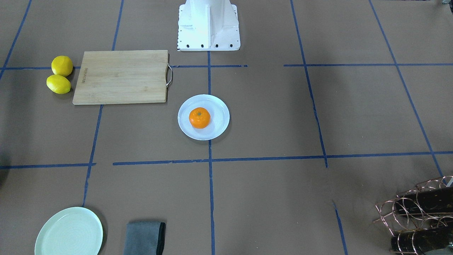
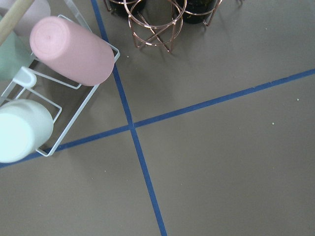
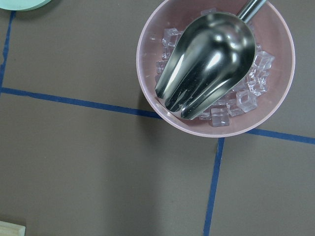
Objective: Pick orange to plate
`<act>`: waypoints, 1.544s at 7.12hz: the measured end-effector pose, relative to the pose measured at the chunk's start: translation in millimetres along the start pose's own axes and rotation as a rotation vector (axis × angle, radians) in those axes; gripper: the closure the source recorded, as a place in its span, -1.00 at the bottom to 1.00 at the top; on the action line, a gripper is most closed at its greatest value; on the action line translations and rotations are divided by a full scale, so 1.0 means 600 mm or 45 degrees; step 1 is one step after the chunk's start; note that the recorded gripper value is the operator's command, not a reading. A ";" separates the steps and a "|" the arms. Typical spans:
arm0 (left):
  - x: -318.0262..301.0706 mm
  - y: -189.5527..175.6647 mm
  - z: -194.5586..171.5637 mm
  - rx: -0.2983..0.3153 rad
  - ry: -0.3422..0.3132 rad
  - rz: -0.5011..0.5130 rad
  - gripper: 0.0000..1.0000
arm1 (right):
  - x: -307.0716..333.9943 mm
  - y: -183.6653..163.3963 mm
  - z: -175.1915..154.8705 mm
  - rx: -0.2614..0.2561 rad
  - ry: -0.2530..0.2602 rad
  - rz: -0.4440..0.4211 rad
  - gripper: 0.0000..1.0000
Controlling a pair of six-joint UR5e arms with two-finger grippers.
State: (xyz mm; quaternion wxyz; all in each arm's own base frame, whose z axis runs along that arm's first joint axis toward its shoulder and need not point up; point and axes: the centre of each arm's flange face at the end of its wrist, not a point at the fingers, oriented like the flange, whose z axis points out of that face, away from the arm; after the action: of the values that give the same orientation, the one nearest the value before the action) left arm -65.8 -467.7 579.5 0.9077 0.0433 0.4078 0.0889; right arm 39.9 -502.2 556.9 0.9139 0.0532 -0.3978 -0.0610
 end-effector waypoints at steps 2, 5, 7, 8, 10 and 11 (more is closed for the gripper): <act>-0.006 0.022 0.011 -0.022 0.014 -0.024 -1.00 | -0.007 -0.001 0.006 -0.007 0.001 -0.007 -1.00; -0.020 0.018 0.024 0.055 -0.001 0.062 -1.00 | -0.017 -0.004 0.020 -0.025 0.001 -0.015 -1.00; -0.036 0.022 0.037 0.074 -0.007 0.083 -1.00 | -0.017 -0.004 0.023 -0.030 0.003 -0.015 -1.00; -0.040 0.022 0.040 0.072 -0.009 0.081 -1.00 | -0.016 -0.004 0.025 -0.033 0.005 -0.014 -1.00; -0.050 0.034 0.050 0.059 -0.007 0.066 -1.00 | -0.015 -0.005 0.028 -0.037 0.006 -0.013 -1.00; -0.058 0.056 0.061 0.049 -0.002 0.053 -1.00 | -0.014 -0.004 0.029 -0.039 0.006 -0.013 -1.00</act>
State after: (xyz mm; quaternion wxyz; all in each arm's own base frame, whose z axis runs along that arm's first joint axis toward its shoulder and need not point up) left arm -65.5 -441.7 634.6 0.9050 0.0693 0.4076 0.0998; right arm 21.2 -504.4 562.5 0.9152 0.0415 -0.3945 -0.0718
